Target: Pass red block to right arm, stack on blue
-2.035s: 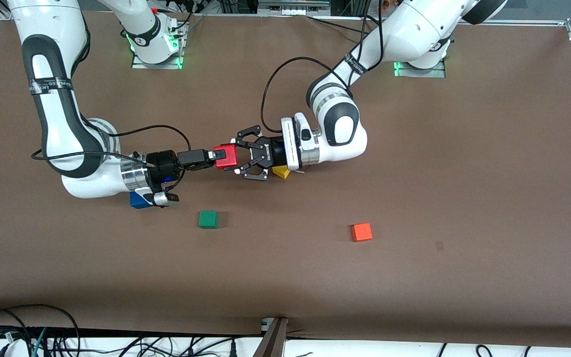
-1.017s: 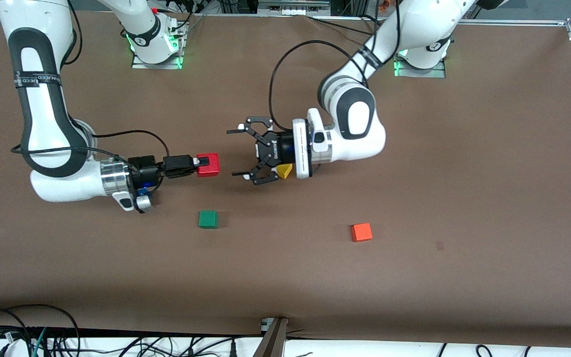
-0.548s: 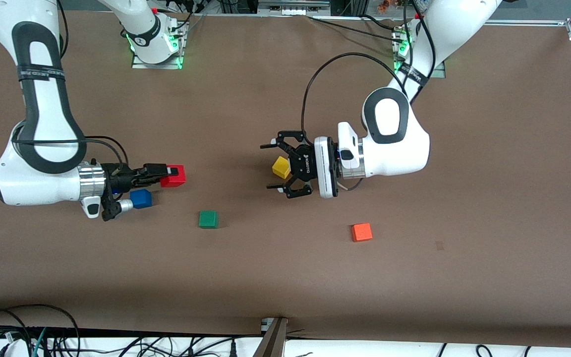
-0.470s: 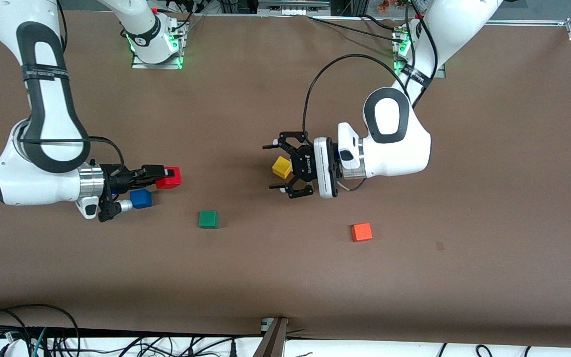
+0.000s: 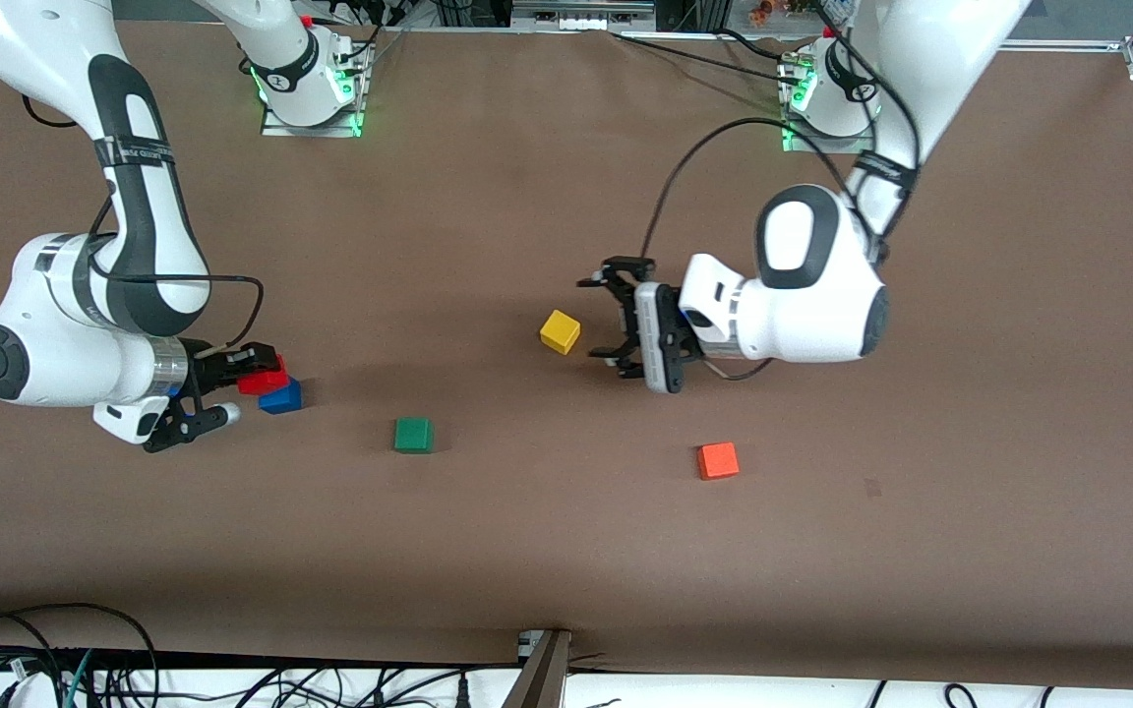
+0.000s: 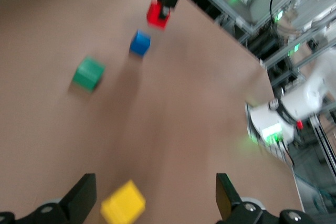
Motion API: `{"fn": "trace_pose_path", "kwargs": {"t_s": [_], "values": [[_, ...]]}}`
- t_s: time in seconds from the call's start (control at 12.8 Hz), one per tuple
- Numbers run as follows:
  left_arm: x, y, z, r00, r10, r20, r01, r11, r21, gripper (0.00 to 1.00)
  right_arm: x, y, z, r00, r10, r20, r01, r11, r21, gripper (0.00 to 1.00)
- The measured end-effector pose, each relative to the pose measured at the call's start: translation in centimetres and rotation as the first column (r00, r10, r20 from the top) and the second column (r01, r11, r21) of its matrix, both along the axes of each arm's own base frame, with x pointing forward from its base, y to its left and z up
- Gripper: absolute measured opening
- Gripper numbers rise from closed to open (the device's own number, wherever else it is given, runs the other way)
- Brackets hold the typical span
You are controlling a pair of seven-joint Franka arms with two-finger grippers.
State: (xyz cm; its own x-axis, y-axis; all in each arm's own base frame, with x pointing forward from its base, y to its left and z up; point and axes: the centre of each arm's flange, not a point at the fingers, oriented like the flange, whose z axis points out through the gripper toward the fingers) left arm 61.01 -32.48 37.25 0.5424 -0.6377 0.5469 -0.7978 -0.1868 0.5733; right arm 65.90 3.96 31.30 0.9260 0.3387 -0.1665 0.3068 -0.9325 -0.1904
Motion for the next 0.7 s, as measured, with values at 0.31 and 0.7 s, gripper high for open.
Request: {"fn": "trace_pose_path", "kwargs": {"t_s": [0.31, 0.7], "values": [[-1.9, 5.3, 4.5, 0.988, -0.002, -0.157, 0.052, 0.947, 0.318, 1.00, -1.0, -1.3, -2.1, 0.995, -0.072, 0.071, 0.078, 0.994, -0.080, 0.56], [-0.2, 16.8, 8.9, 0.980, 0.198, -0.013, -0.137, 0.727, 0.673, 1.00, -3.3, -0.3, -3.9, 0.983, -0.141, 0.115, 0.153, 0.983, -0.100, 0.56]]}}
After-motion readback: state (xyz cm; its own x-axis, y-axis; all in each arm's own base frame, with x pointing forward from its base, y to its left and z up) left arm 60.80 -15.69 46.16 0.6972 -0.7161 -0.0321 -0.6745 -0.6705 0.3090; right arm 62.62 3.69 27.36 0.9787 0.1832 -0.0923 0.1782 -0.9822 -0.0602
